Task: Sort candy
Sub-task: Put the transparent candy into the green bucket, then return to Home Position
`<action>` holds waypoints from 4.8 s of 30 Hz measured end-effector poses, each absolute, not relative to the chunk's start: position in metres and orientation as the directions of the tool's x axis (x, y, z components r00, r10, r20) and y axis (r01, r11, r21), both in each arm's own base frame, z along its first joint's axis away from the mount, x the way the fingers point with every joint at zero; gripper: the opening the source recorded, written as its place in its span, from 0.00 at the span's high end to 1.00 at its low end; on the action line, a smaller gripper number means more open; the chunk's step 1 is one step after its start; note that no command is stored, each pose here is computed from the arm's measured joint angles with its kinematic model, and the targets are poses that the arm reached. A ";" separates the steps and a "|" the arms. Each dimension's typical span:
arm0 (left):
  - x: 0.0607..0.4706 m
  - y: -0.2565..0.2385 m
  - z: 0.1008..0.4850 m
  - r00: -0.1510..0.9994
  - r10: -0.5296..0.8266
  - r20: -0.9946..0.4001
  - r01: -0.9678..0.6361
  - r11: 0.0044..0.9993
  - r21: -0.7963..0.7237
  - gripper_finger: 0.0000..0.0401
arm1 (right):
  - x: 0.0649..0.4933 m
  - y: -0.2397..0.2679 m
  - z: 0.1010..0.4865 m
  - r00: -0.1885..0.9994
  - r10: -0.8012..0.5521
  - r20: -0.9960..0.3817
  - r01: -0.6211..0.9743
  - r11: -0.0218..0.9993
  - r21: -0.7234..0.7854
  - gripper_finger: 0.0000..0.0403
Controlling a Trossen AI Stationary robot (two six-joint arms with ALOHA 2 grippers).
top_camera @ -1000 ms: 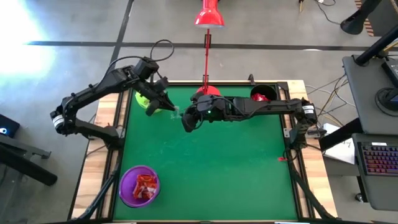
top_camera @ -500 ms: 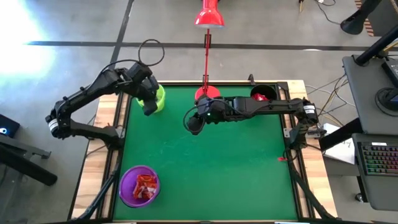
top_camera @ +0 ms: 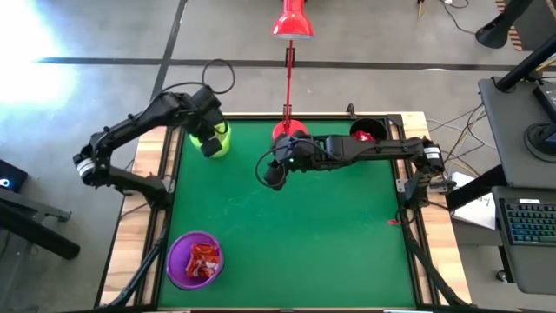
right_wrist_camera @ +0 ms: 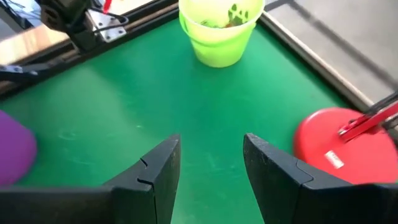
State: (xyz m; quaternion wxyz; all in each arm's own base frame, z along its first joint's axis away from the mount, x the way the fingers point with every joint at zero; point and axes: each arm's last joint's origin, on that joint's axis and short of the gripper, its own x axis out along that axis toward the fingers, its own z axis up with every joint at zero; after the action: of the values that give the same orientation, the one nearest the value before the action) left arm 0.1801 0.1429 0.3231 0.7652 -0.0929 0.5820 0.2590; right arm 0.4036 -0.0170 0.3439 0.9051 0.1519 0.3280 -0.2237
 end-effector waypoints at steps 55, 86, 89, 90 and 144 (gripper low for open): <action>0.156 0.131 0.362 0.494 0.352 -0.795 -0.565 0.825 0.015 0.68 | 0.358 -0.022 0.304 0.297 -0.321 -0.899 0.559 0.822 -0.109 0.59; 0.088 0.052 0.287 0.996 0.084 0.022 -0.068 0.913 -0.402 0.68 | 0.239 0.106 0.297 0.958 -0.047 -0.284 0.143 0.933 0.329 0.59; 0.085 0.049 0.282 0.996 0.075 0.041 -0.050 0.901 -0.430 0.68 | 0.238 0.109 0.286 0.950 -0.043 -0.308 0.162 0.913 0.374 0.59; 0.084 0.049 0.281 0.996 0.075 0.045 -0.047 0.896 -0.441 0.68 | 0.239 0.109 0.282 0.946 -0.046 -0.322 0.169 0.915 0.366 0.59; 0.073 0.024 0.212 0.887 -0.298 0.353 0.388 0.895 -0.220 0.69 | 0.213 0.099 0.301 0.970 0.051 -0.238 0.010 0.969 0.248 0.59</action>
State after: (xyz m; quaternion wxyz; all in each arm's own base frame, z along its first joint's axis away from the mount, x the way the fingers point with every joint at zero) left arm 0.0730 0.0243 0.2124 0.9606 -0.1438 -0.1567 -0.1786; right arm 0.2132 0.0990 0.3013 0.9846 0.1248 0.1220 0.0106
